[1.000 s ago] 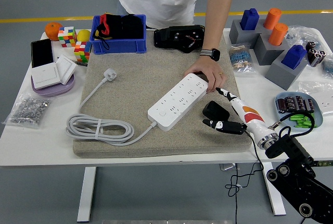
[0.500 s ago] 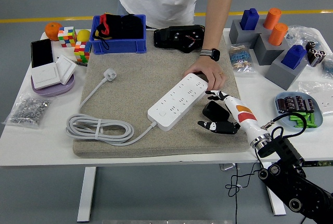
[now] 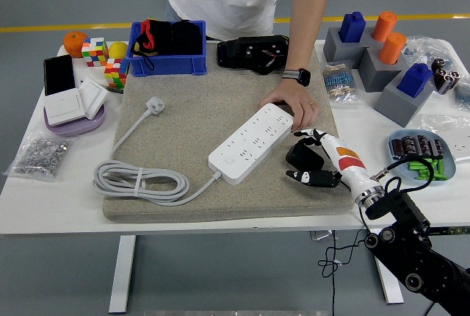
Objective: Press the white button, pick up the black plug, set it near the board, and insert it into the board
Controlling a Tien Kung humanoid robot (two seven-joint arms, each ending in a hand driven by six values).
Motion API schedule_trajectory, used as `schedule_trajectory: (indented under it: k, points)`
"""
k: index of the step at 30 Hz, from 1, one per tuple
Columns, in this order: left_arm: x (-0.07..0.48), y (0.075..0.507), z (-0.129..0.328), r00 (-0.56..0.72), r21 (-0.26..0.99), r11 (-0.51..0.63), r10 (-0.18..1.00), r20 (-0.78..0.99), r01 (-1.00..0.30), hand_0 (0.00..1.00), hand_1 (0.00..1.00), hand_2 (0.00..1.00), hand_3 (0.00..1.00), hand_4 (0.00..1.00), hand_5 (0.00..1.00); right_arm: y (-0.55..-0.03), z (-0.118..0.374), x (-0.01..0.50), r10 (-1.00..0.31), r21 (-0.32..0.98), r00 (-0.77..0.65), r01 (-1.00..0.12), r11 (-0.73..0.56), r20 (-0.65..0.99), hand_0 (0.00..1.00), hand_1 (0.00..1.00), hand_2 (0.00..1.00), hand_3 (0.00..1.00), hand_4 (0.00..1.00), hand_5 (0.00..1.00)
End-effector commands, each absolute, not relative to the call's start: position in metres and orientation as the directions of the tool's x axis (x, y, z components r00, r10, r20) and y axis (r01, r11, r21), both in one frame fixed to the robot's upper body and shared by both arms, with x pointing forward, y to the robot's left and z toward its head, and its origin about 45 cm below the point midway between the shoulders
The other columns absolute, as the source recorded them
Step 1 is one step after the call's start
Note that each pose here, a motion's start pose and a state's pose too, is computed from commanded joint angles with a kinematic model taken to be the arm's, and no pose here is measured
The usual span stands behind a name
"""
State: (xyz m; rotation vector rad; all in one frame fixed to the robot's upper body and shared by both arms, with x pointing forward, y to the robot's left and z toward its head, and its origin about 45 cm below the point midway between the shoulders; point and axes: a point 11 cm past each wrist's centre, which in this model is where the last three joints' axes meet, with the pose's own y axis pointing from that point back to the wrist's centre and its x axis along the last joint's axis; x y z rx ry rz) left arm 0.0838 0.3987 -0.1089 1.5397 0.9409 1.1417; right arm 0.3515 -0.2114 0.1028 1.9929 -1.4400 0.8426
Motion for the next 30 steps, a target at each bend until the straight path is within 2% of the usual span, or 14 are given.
schedule_trajectory:
  k: [9, 10, 15, 16, 21, 22, 27, 28, 30]
  points:
    - [0.0844, 0.3985, -0.1089, 0.261, 0.971, -0.237, 0.94, 0.22, 0.035, 0.685, 0.675, 0.658, 0.687, 0.57, 0.195, -0.2209, 0.1028, 0.3511, -0.625, 0.069, 0.223, -0.963, -0.261, 0.748, 0.713, 0.686, 0.701, 0.767, 0.998, 0.248]
    - [0.0846, 0.3985, -0.1089, 0.261, 0.971, -0.237, 0.94, 0.22, 0.034, 0.684, 0.675, 0.658, 0.686, 0.569, 0.197, -0.2212, 0.1031, 0.3511, -0.626, 0.068, 0.222, -0.963, -0.261, 0.748, 0.667, 0.669, 0.684, 0.758, 0.998, 0.25]
    - [0.0858, 0.3989, -0.1085, 0.263, 0.971, -0.238, 0.939, 0.222, 0.032, 0.684, 0.675, 0.658, 0.686, 0.569, 0.197, -0.2221, 0.1036, 0.351, -0.629, 0.064, 0.22, -0.963, -0.261, 0.746, 0.667, 0.669, 0.684, 0.758, 0.998, 0.25]
    - [0.086, 0.3988, -0.1085, 0.264, 0.971, -0.238, 0.939, 0.222, 0.031, 0.684, 0.675, 0.658, 0.686, 0.568, 0.198, -0.2222, 0.1034, 0.3508, -0.63, 0.064, 0.22, -0.963, -0.261, 0.745, 0.55, 0.63, 0.641, 0.72, 0.998, 0.25]
    - [0.0858, 0.3987, -0.1086, 0.26, 0.971, -0.237, 0.94, 0.221, 0.031, 0.684, 0.675, 0.658, 0.686, 0.568, 0.198, -0.2222, 0.1032, 0.3506, -0.63, 0.062, 0.22, -0.963, -0.264, 0.744, 0.55, 0.63, 0.641, 0.72, 0.998, 0.25]
    - [0.0857, 0.3986, -0.1086, 0.259, 0.971, -0.237, 0.94, 0.221, 0.032, 0.684, 0.675, 0.658, 0.686, 0.566, 0.197, -0.2223, 0.1029, 0.3506, -0.629, 0.063, 0.221, -0.962, -0.264, 0.745, 0.497, 0.58, 0.578, 0.64, 0.998, 0.247]
    - [0.0856, 0.3985, -0.1087, 0.26, 0.971, -0.237, 0.94, 0.221, 0.032, 0.684, 0.675, 0.658, 0.686, 0.566, 0.197, -0.2228, 0.1001, 0.3501, -0.626, 0.075, 0.23, -0.962, -0.263, 0.745, 0.497, 0.58, 0.578, 0.64, 0.998, 0.247]
    - [0.0856, 0.3985, -0.1087, 0.26, 0.971, -0.237, 0.94, 0.221, 0.031, 0.685, 0.675, 0.658, 0.687, 0.567, 0.197, -0.2227, 0.0999, 0.35, -0.625, 0.076, 0.23, -0.962, -0.263, 0.746, 0.461, 0.559, 0.558, 0.62, 0.993, 0.239]
    - [0.0855, 0.3986, -0.1087, 0.261, 0.971, -0.237, 0.94, 0.221, 0.032, 0.685, 0.675, 0.658, 0.687, 0.567, 0.197, -0.2224, 0.0998, 0.3501, -0.624, 0.076, 0.231, -0.961, -0.264, 0.746, 0.461, 0.559, 0.558, 0.62, 0.993, 0.239]
